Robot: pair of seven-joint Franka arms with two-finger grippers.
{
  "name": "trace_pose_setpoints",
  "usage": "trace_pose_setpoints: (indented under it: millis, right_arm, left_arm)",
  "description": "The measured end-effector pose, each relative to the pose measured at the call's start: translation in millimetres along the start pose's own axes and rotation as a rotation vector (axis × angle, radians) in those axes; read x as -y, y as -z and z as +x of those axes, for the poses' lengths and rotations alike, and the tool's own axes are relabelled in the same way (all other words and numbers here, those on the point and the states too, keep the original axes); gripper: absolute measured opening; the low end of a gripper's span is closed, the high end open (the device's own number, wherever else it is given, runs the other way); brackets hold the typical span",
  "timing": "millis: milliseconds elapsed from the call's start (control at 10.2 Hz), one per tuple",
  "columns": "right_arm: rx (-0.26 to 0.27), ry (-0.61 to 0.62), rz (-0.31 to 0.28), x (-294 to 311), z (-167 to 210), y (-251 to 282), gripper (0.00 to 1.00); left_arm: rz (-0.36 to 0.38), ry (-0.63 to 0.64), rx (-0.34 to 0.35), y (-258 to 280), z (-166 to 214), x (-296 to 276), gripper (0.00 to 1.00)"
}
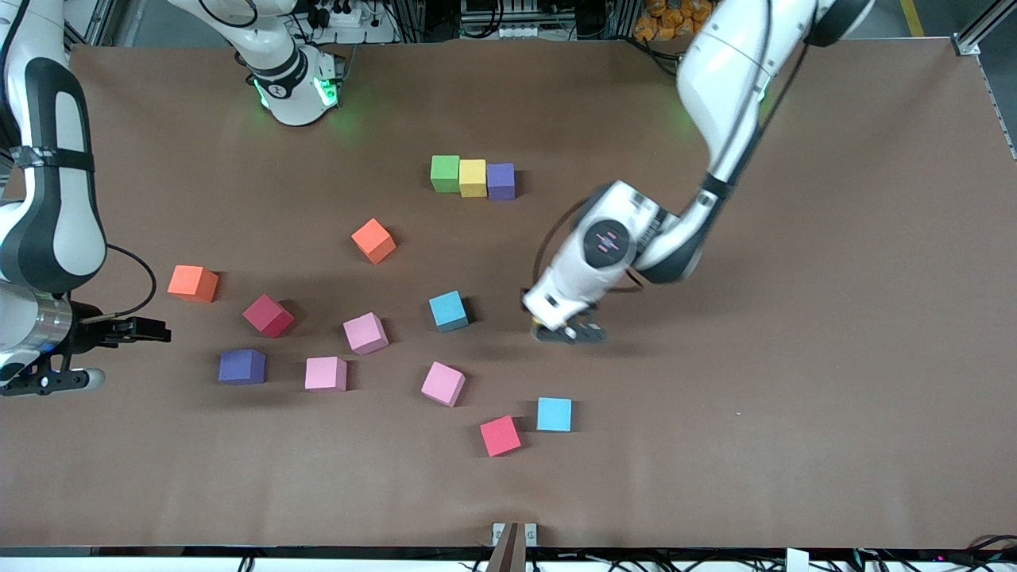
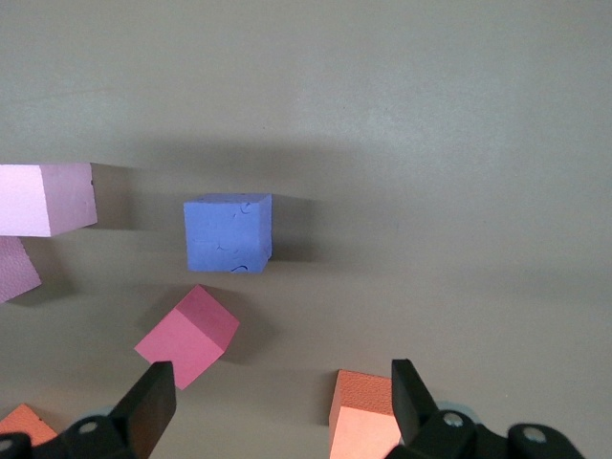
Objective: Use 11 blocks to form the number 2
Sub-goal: 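Lift the yellow cube and carry it below the yellow-purple pair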
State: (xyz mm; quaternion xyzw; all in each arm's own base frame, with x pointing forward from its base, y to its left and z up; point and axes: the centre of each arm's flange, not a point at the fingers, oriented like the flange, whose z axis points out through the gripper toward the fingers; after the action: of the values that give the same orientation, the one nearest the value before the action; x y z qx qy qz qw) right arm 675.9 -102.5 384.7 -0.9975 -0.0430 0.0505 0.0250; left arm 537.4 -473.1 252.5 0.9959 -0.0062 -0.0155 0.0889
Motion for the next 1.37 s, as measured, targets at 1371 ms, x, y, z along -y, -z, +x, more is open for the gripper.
trace_pose_setpoints:
  millis: [1371]
  right_arm:
    - [0.000,0.000,0.000,-0.6,0.3,-1.1,1.00]
  left_arm:
    - [0.072,0.146,0.109,-20.6,-141.1,-66.8,0.56]
